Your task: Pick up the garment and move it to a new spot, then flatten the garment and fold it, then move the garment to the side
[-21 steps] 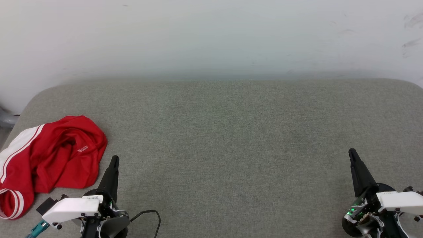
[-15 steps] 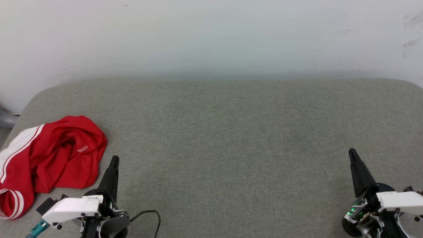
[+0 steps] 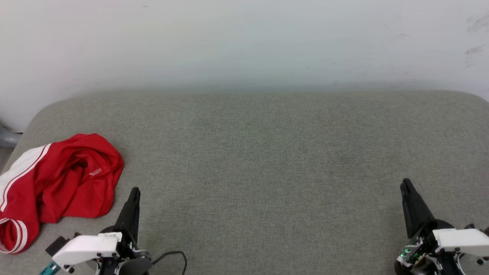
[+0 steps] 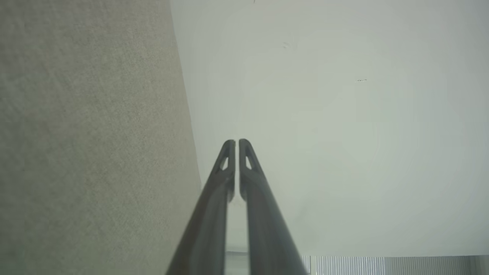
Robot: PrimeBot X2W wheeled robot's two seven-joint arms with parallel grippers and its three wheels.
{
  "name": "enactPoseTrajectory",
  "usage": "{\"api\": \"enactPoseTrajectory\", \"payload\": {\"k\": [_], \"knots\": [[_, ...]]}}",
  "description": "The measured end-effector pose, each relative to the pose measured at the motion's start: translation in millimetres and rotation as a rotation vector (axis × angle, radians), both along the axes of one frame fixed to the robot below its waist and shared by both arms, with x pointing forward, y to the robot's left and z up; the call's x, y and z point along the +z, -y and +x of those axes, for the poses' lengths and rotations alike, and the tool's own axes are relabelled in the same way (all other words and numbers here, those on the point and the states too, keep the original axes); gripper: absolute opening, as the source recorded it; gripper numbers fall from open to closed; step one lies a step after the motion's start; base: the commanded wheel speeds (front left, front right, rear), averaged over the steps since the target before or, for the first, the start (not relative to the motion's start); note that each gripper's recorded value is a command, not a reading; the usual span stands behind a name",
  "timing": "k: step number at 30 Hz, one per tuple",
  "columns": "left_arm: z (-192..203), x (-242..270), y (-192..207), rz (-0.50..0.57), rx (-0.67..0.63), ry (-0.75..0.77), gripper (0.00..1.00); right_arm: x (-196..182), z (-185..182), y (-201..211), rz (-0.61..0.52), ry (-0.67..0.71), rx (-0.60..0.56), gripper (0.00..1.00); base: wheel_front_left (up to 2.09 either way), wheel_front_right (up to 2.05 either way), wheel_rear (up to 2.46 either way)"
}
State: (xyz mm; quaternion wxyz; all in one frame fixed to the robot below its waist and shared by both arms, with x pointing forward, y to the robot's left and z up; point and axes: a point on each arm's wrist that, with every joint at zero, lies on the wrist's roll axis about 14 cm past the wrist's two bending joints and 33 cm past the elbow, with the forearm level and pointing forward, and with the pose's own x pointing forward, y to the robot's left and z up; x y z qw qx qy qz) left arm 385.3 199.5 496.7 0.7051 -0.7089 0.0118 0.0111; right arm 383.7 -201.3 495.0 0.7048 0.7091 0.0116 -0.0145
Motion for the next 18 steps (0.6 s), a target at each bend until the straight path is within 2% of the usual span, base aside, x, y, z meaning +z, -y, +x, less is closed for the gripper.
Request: {"api": "enactPoseTrajectory", "payload": {"k": [4,18], "knots": [[-6.4,-12.6,2.6,-0.001,-0.001,-0.037,1.00,-11.9,-7.1,0.3,0.000,-0.035,-0.006,1.00,0.00,0.00,0.00],[-0.7,17.4,15.4,0.065,-0.005,0.056,1.00,13.0,-4.0,-5.8,-0.060,0.042,-0.020,1.00,0.00,0.00,0.00]]}}
